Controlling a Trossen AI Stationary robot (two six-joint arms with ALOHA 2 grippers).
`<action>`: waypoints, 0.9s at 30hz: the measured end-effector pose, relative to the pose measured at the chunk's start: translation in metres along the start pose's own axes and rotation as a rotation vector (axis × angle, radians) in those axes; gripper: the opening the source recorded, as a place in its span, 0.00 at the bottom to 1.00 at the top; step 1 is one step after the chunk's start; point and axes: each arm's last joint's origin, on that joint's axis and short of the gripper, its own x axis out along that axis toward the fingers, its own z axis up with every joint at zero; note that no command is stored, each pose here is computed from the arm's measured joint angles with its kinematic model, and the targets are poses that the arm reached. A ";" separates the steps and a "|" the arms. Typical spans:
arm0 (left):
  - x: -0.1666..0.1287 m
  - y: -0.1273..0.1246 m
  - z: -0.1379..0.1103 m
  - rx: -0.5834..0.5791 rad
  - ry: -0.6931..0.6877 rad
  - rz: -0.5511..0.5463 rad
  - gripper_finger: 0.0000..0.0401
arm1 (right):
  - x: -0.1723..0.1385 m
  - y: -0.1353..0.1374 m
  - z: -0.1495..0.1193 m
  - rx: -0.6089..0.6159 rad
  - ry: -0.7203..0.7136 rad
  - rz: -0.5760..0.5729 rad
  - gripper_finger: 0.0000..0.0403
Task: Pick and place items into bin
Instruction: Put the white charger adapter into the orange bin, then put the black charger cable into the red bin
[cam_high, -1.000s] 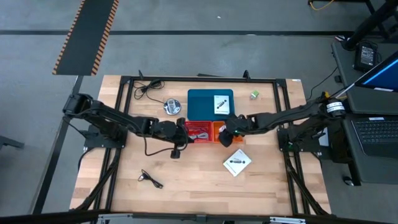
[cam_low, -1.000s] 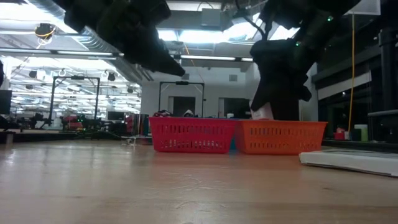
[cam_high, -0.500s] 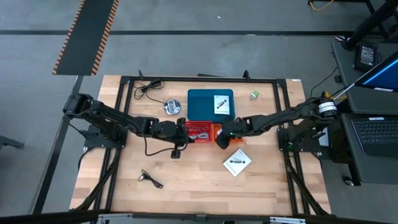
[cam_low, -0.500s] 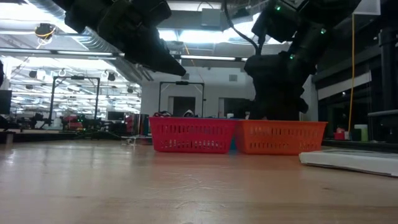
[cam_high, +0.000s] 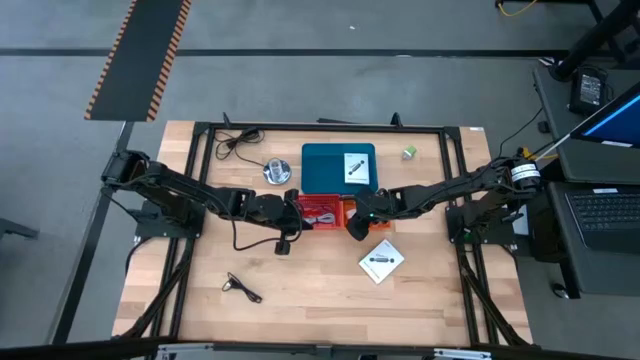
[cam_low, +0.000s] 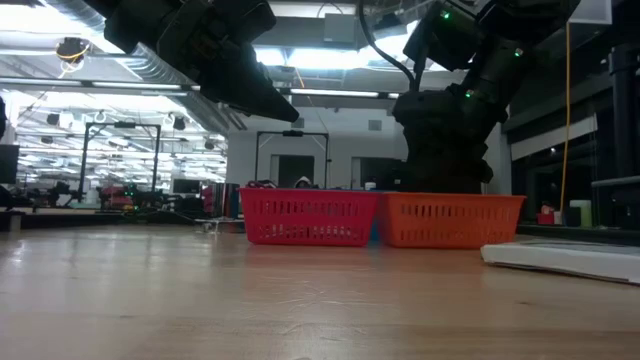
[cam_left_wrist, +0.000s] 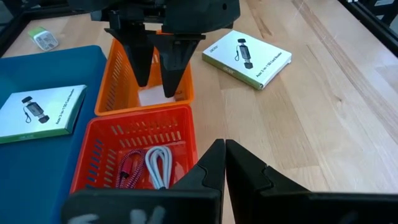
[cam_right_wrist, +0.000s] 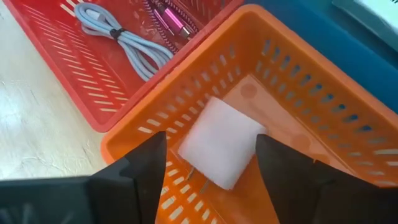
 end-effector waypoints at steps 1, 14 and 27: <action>0.000 0.000 0.000 0.000 0.000 0.000 0.02 | 0.000 0.000 0.000 0.000 -0.001 0.001 0.55; 0.000 0.000 0.000 0.000 0.000 -0.001 0.02 | -0.037 0.030 0.023 -0.158 -0.064 0.103 0.33; 0.000 0.000 0.003 0.022 -0.034 -0.004 0.02 | -0.097 0.052 -0.001 -0.415 -0.301 0.171 0.02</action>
